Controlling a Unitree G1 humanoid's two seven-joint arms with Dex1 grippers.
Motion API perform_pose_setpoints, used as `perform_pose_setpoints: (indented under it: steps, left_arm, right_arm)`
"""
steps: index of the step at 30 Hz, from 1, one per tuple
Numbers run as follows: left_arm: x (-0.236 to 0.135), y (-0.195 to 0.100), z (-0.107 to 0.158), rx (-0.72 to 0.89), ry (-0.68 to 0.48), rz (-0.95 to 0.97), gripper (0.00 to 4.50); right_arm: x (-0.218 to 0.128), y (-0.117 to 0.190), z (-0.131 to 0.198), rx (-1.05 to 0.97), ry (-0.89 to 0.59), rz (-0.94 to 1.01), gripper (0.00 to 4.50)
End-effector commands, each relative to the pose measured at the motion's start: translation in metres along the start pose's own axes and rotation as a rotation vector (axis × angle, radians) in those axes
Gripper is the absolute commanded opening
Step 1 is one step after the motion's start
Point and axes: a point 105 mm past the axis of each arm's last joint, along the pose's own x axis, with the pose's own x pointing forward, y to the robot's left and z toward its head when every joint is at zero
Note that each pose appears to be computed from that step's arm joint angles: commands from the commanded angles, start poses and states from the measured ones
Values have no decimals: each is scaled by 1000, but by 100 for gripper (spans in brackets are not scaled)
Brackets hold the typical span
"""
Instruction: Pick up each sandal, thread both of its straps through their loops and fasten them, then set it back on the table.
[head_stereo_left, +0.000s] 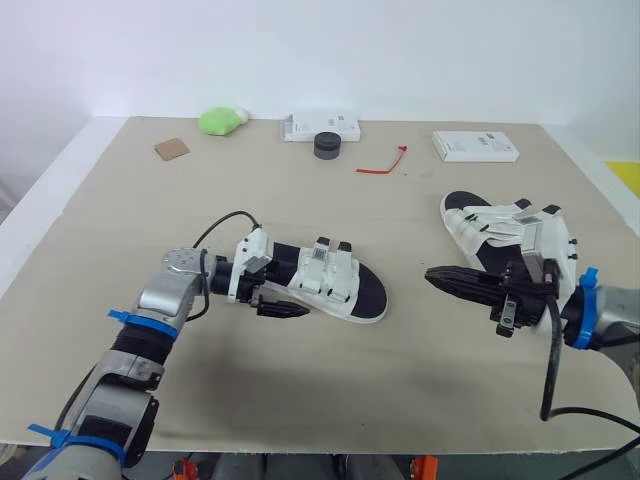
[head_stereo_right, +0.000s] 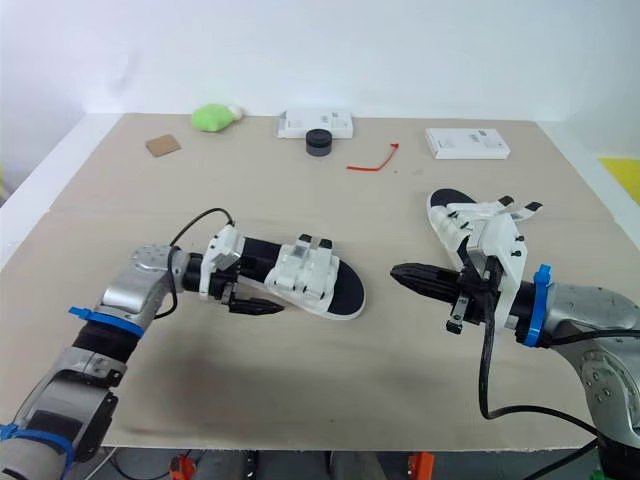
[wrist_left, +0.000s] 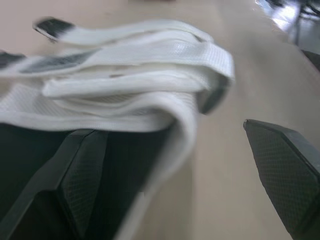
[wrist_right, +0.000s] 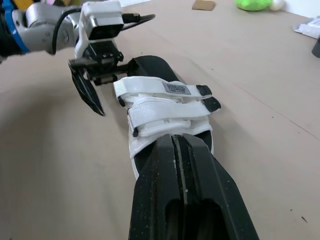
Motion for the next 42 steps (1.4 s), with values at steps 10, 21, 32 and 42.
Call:
perform_pose_setpoints:
  steps: [10, 21, 32, 42]
  left_arm:
    - [16, -7, -7, -7, 1, 7, 5]
    - [-36, 43, 23, -35, -63, 609, 5]
    - [-115, 69, -4, -273, -72, 1263, 5]
    - [-94, 83, 16, -223, -139, 1241, 197]
  right_arm:
    - [-12, 2, 9, -10, -62, -112, 0]
    - [-6, 1, 12, -38, -71, -114, 0]
    - [7, -5, 7, -48, -94, -131, 0]
    - [15, -10, 7, -51, -121, -122, 0]
